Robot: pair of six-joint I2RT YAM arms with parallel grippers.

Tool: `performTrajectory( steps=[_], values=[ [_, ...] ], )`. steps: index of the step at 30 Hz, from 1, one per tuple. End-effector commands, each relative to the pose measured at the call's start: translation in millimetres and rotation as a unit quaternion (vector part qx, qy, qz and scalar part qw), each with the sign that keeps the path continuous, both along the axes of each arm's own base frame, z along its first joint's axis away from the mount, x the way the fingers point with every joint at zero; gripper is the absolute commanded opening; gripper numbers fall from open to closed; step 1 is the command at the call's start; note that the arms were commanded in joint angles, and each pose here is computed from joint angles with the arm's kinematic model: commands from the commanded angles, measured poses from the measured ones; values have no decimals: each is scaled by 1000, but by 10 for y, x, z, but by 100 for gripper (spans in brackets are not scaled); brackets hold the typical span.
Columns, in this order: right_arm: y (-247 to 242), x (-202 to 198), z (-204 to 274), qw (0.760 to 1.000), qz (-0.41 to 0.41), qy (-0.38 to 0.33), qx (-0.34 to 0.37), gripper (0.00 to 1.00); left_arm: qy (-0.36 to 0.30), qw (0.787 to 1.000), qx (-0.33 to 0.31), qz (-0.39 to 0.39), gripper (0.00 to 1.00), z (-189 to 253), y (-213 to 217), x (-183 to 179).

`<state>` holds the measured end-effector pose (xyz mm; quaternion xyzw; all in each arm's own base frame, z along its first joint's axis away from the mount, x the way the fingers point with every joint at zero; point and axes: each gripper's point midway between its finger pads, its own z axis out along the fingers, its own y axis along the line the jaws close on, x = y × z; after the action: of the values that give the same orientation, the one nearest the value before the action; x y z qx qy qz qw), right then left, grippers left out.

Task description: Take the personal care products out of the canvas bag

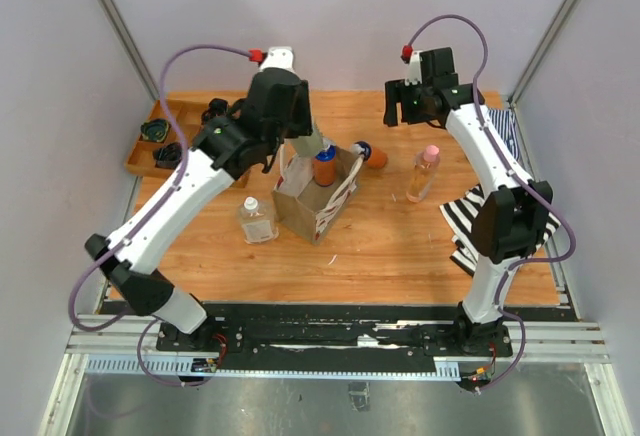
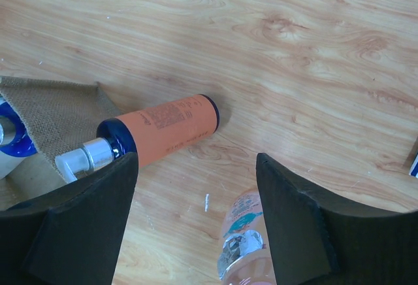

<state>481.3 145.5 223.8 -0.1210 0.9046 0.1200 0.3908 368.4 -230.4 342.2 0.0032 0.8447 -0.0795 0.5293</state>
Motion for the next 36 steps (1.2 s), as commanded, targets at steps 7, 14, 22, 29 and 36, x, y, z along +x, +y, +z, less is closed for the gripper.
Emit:
performTrajectory(
  steps=[7, 14, 22, 29, 36],
  values=[
    [279, -201, 81, 999, 42, 1, 5, 73, -110, 987, -31, 110, 4, 1058, 826, -400],
    [431, -280, 81, 998, 66, 4, 7, 75, -90, 985, -17, 149, 5, 795, 1092, -583],
    [504, -91, -22, 997, 78, 23, 2, 77, -50, 984, -25, 170, 5, 125, 1258, -807],
    [480, 182, -299, 995, 89, 48, -24, 84, -30, 980, -48, 188, 4, -360, 1398, -1008],
    [619, 745, -592, 995, 97, 17, -19, 87, -1, 979, -50, 195, 1, -750, 1441, -1119]
  ],
)
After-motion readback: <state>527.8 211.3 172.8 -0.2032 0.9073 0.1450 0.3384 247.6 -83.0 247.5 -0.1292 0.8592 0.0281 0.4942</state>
